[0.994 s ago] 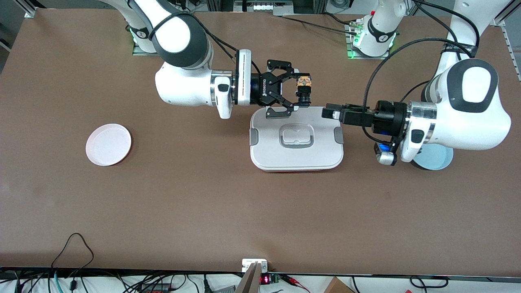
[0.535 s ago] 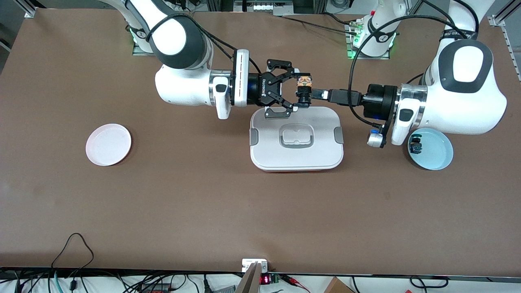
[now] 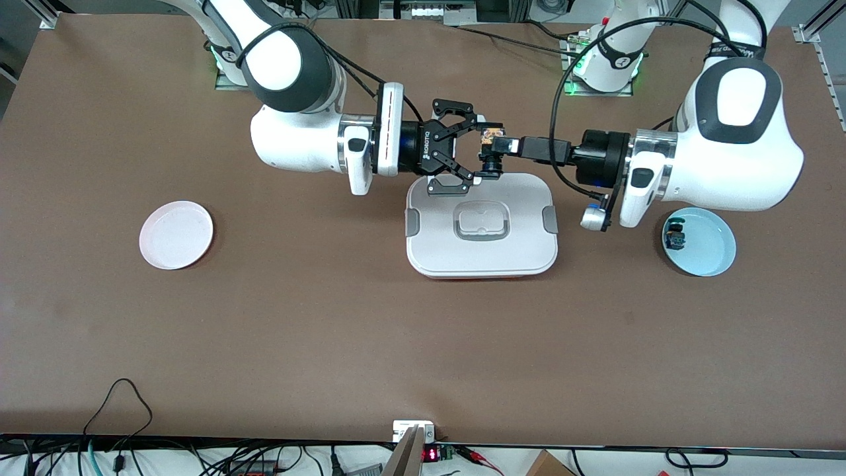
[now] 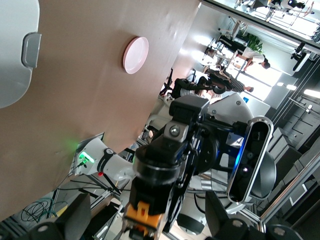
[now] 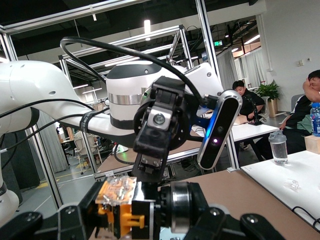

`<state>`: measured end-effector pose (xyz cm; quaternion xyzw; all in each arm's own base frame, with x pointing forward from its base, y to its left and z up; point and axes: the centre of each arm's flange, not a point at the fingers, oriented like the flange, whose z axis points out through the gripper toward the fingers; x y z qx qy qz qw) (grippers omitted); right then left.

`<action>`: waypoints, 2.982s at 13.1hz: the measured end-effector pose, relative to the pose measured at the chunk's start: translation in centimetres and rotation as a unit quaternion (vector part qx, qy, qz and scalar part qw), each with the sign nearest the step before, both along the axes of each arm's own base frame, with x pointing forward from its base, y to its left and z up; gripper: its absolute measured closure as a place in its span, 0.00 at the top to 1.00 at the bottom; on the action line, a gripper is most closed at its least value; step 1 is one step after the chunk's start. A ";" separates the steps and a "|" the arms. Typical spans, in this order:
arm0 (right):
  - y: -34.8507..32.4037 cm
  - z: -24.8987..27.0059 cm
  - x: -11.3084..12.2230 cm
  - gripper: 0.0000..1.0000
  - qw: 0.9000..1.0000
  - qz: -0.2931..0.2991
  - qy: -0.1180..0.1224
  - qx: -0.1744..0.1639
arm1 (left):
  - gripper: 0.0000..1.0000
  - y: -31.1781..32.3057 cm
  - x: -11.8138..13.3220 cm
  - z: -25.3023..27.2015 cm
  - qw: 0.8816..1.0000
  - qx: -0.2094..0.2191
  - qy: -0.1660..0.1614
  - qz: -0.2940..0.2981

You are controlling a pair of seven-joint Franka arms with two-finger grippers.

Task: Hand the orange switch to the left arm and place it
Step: 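Grasp the switch with the left gripper while the right gripper opens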

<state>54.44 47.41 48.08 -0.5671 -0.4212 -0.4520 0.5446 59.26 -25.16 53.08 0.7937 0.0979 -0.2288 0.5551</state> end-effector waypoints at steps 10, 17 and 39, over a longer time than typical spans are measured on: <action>0.0 0.0 0.0 0.73 1.000 -0.003 -0.001 -0.001 | 1.00 0.7 0.5 -0.6 1.000 0.005 0.000 0.019; -0.1 0.1 0.1 0.73 1.000 -0.006 -0.001 -0.002 | 0.92 0.9 0.5 -0.7 1.000 0.005 0.002 0.018; 0.1 1.2 -0.3 1.00 1.000 -0.011 0.004 0.014 | 0.34 2.1 0.9 -0.2 1.000 -0.003 -0.003 0.016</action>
